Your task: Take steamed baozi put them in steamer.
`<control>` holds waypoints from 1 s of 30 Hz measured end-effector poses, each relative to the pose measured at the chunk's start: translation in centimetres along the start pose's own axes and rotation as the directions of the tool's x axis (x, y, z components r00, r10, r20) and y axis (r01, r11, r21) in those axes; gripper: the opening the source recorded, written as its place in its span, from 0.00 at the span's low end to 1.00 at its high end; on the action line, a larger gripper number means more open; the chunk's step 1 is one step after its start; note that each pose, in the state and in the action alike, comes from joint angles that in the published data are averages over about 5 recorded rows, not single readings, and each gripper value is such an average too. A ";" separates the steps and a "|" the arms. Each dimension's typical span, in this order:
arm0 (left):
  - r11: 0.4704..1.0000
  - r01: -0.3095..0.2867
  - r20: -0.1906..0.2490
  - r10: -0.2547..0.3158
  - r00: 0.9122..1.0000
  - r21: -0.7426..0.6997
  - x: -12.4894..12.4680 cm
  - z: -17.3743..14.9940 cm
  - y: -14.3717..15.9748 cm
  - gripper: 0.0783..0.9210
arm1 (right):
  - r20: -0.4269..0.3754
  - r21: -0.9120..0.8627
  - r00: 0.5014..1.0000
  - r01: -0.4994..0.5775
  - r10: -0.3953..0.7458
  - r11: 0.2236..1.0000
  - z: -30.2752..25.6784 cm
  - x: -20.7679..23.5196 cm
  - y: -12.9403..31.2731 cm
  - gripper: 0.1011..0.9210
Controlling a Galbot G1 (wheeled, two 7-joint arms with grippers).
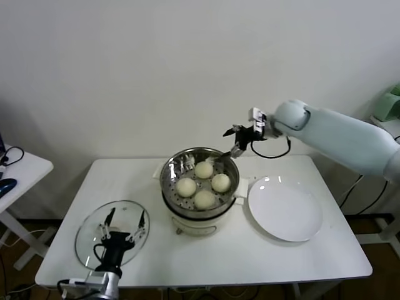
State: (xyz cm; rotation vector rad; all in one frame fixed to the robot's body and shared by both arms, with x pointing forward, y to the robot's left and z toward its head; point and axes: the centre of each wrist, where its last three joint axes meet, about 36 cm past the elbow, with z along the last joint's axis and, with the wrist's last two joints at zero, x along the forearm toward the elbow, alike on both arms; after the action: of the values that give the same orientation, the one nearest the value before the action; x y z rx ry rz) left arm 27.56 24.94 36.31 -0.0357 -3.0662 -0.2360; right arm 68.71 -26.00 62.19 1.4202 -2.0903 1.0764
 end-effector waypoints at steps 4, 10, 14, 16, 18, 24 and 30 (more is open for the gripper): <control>1.000 -0.013 0.004 0.013 1.000 0.002 0.1 -0.2 0.1 0.88 | 0.072 -0.044 0.992 -0.103 0.106 0.994 3.2 1.4 1.8 0.88; 1.000 -0.022 0.020 0.022 1.000 0.000 0.0 -0.7 0.2 0.88 | 0.161 -0.149 0.951 -0.243 0.266 0.959 8.3 3.0 5.2 0.88; 1.000 -0.024 0.025 0.024 0.999 -0.005 -0.1 -0.9 0.2 0.88 | 0.202 -0.231 0.906 -0.324 0.371 0.917 11.3 3.9 7.9 0.88; 1.000 -0.022 0.026 0.022 0.999 -0.007 -0.2 -1.0 0.3 0.88 | 0.216 -0.271 0.880 -0.363 0.423 0.892 12.7 4.4 9.3 0.88; 1.000 -0.018 0.026 0.018 1.000 -0.009 -0.3 -1.0 0.4 0.88 | 0.228 -0.312 0.850 -0.399 0.475 0.863 13.8 4.7 10.8 0.88; 1.000 -0.005 0.025 0.005 1.000 -0.011 -0.8 -1.3 0.7 0.88 | 0.265 -0.432 0.751 -0.469 0.605 0.770 16.2 4.3 16.0 0.88; 1.000 -0.006 0.018 0.006 1.000 -0.002 -0.8 -1.3 0.7 0.88 | 0.275 -0.549 0.650 -0.499 0.709 0.670 17.9 3.2 21.8 0.88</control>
State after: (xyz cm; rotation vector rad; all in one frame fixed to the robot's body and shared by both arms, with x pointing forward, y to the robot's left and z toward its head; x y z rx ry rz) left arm 28.51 25.45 37.68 -0.0468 -3.0837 -0.2396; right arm 49.33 -37.56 44.94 0.7711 -3.0784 0.3878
